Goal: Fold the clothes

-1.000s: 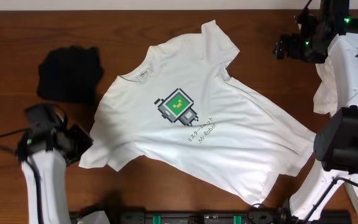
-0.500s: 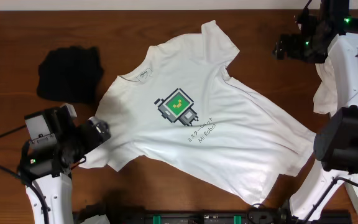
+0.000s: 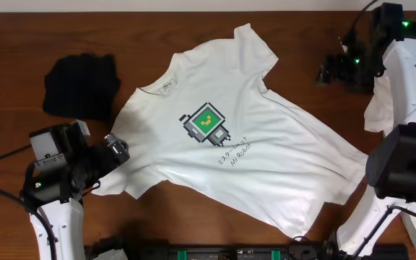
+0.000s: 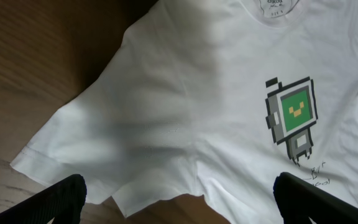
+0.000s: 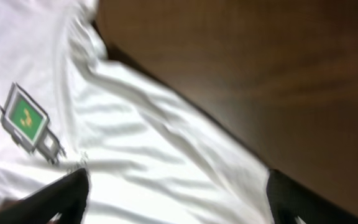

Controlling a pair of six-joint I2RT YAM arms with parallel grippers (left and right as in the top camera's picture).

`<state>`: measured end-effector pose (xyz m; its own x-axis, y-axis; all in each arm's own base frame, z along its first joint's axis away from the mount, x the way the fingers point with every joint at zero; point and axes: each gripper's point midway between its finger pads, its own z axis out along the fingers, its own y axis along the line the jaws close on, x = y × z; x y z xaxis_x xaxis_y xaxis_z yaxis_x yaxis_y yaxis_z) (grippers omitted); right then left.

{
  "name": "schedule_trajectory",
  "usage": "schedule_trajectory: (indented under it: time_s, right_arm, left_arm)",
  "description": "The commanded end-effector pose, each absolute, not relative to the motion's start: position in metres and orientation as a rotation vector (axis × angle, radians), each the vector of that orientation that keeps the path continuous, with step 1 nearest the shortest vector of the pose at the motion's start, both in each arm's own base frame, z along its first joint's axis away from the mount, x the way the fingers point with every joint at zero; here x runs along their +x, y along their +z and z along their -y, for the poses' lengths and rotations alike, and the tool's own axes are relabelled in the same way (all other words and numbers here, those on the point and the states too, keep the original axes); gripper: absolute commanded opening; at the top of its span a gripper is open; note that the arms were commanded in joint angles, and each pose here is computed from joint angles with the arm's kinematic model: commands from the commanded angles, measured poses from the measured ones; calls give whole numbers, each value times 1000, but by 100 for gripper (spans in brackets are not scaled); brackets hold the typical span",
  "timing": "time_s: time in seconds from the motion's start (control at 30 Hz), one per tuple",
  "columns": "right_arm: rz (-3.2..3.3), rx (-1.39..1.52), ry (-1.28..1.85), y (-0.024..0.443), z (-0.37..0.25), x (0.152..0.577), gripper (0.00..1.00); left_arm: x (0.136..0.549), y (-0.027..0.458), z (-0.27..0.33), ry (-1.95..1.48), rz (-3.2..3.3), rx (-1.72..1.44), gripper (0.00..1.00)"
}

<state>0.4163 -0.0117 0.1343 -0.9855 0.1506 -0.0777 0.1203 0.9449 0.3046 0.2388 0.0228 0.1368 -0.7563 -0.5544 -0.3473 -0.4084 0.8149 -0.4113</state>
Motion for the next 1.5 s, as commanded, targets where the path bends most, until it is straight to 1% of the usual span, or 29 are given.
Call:
schedule_trajectory:
  time_s: [0.0, 0.03, 0.07, 0.1, 0.23, 0.3, 0.33, 0.37, 0.53, 0.77, 0.97, 1.03, 1.1, 1.23, 1.47]
  right_arm:
    - [-3028, 286, 445, 142, 24, 401, 77]
    - [-3043, 293, 450, 145, 23, 395, 73]
    - [-3059, 300, 455, 148, 22, 389, 67]
    - [-3077, 302, 460, 150, 20, 383, 63]
    - [-3153, 307, 463, 155, 16, 361, 23]
    - [-3211, 333, 407, 152, 21, 349, 8]
    - [-3245, 376, 360, 149, 25, 342, 4]
    - [-3274, 419, 312, 147, 29, 335, 3]
    - [-3346, 623, 80, 127, 47, 307, 4]
    - [-3305, 686, 84, 99, 44, 281, 5]
    - [-3203, 718, 83, 83, 44, 265, 8]
    - [-3215, 717, 77, 73, 43, 259, 7]
    - [-3228, 720, 62, 59, 43, 253, 2]
    - [-3206, 713, 49, 38, 45, 254, 1]
    - [-3147, 697, 50, 24, 47, 265, 1]
  left_arm:
    - [242, 142, -22, -439, -2530, -690, 98]
    - [242, 143, -22, -439, -2530, -690, 98]
    - [242, 142, -22, -439, -2530, -690, 98]
    - [242, 142, -22, -439, -2531, -690, 98]
    - [242, 143, -22, -439, -2530, -690, 98]
    - [242, 143, -22, -439, -2530, -690, 98]
    - [242, 142, -22, -438, -2530, -690, 98]
    - [242, 142, -22, -438, -2530, -690, 98]
    - [242, 143, -22, -438, -2530, -690, 98]
    - [242, 142, -22, -439, -2531, -690, 98]
    - [242, 142, -22, -439, -2531, -690, 98]
    - [242, 142, -22, -439, -2530, -690, 98]
    - [242, 143, -22, -439, -2530, -690, 98]
    - [242, 142, -22, -439, -2530, -690, 98]
    - [242, 142, -22, -439, -2530, -690, 98]
